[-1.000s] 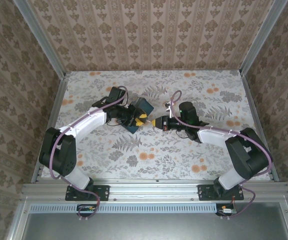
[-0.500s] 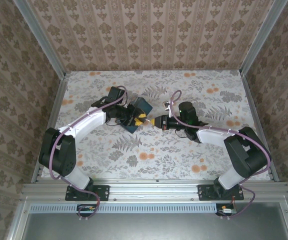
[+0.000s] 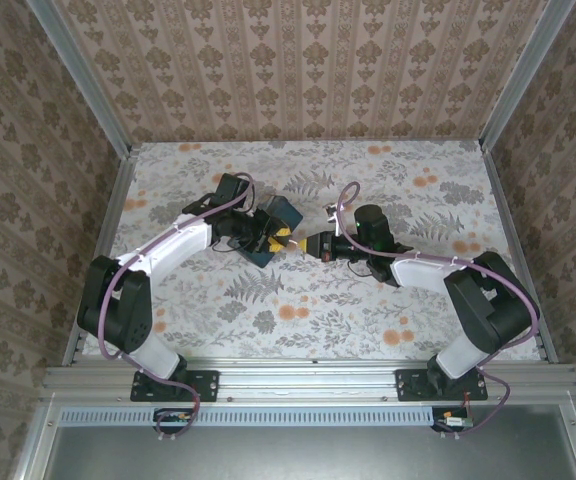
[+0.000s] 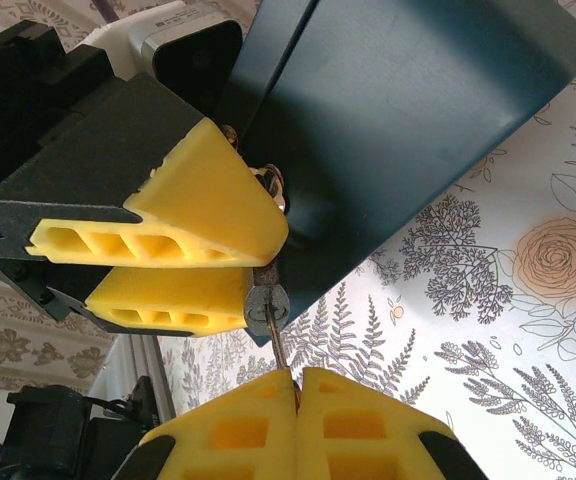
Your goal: Unlock the padlock with the key
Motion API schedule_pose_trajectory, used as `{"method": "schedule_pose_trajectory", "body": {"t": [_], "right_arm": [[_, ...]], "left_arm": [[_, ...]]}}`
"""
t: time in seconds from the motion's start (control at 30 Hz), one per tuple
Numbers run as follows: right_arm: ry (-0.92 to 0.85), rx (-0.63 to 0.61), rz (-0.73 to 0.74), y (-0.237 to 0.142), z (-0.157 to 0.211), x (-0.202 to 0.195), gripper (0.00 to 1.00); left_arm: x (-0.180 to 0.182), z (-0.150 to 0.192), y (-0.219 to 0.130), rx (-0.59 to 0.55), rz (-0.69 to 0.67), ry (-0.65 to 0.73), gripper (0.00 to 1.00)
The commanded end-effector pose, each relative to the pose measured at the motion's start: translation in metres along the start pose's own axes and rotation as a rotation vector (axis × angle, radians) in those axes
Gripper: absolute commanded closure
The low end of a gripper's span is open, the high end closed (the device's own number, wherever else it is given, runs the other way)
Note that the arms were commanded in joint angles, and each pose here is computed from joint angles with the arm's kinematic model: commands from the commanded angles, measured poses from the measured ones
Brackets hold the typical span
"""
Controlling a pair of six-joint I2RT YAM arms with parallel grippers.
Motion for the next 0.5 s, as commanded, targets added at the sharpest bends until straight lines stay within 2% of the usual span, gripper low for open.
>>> {"method": "schedule_pose_trajectory", "body": {"t": [0.0, 0.47], "right_arm": [[-0.051, -0.027, -0.066, 0.007, -0.005, 0.012, 1.00], [-0.175, -0.074, -0.165, 0.007, 0.006, 0.019, 1.00]], "left_arm": [[-0.009, 0.012, -0.009, 0.028, 0.052, 0.002, 0.84], [-0.007, 0.016, -0.006, 0.054, 0.107, -0.049, 0.86]]}}
Point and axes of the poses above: each hand's point on the last joint's axis, 136 mm out from that joint toward the fingers, its own y axis out along the fingers, its own x axis along the line the jaws close on, z = x × y, the point moved 10 cm from there along -y, back along the fingers, and after that the axes turned 10 degrees about y, right-handed, at the moved point
